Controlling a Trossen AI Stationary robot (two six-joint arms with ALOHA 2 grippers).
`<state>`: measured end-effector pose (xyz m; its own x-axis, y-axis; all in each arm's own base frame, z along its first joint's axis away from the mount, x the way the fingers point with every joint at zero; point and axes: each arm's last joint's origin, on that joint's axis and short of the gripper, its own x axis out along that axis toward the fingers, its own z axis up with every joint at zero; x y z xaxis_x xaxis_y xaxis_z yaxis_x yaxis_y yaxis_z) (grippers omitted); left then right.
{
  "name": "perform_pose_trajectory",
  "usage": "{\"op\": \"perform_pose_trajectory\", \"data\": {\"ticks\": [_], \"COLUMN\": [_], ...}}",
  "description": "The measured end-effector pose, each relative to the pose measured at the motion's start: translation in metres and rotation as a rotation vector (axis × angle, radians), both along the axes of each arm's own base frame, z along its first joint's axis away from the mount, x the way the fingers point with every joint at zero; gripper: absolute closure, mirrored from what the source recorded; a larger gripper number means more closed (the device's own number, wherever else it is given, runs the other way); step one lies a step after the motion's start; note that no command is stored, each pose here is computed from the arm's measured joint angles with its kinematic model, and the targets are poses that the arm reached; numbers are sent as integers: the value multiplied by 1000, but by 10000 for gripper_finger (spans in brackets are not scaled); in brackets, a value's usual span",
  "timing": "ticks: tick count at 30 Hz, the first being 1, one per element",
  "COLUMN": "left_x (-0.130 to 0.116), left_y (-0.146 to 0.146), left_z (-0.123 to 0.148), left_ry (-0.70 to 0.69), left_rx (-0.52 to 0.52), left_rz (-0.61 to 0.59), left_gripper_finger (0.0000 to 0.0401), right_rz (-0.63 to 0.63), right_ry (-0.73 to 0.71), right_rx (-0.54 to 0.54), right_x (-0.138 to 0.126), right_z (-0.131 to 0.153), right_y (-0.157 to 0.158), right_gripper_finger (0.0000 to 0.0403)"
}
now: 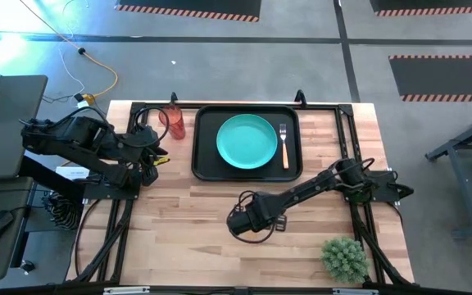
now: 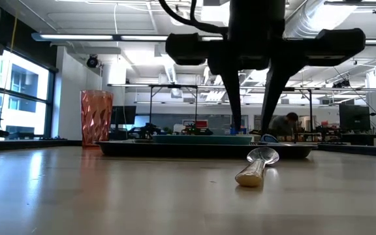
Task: Pick and place plate/cup/fork/spoon on tray
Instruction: Put the yellow spoon on the black serving tray to the right of the orange fork
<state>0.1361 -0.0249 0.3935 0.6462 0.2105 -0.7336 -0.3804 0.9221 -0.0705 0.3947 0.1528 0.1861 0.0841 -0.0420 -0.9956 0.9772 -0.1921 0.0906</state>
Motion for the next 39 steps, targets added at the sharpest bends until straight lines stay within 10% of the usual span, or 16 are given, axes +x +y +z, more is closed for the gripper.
{"op": "perform_pose_trajectory", "data": {"ticks": [39], "left_x": [0], "left_y": [0], "left_z": [0], "left_ry": [3], "left_rx": [10], "left_rz": [-12], "left_gripper_finger": [302], "right_rz": [-107], "right_ry": [39], "right_rx": [-66], "right_x": [-3], "right_z": [-46], "right_y": [12], "right_gripper_finger": [299]}}
